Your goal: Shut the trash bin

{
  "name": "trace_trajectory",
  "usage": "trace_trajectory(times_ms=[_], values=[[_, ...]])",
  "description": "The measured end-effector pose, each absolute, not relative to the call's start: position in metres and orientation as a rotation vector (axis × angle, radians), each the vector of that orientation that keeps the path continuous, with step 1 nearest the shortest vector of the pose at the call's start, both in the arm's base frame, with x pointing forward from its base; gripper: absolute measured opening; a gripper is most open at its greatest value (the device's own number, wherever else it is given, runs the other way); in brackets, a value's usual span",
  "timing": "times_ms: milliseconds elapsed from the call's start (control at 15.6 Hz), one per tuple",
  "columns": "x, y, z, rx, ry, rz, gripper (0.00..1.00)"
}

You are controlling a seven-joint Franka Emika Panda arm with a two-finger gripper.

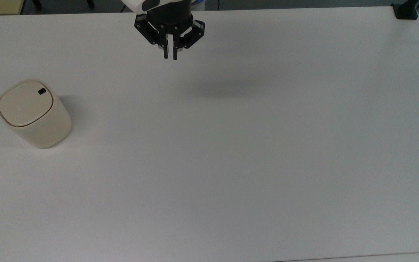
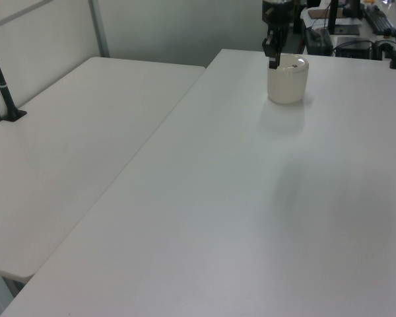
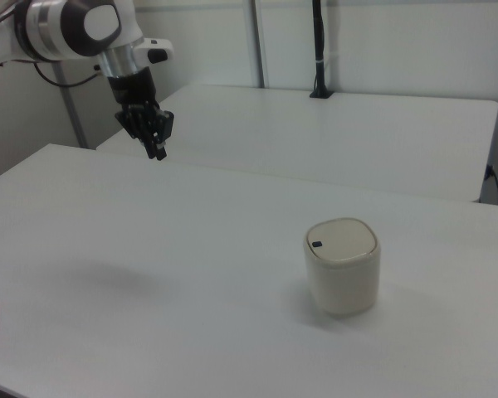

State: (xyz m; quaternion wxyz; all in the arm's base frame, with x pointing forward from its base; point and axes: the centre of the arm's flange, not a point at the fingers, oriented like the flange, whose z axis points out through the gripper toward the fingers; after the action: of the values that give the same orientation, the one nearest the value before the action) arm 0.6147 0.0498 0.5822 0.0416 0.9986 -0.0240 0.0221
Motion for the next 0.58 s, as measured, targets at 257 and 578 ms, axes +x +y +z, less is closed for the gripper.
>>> trace_trajectory(times_ms=[257, 578], values=[[0.604, 0.050, 0.593, 3.062, -0.070, 0.072, 0.60], [0.594, 0.047, 0.600, 3.061, -0.066, 0.034, 1.00]])
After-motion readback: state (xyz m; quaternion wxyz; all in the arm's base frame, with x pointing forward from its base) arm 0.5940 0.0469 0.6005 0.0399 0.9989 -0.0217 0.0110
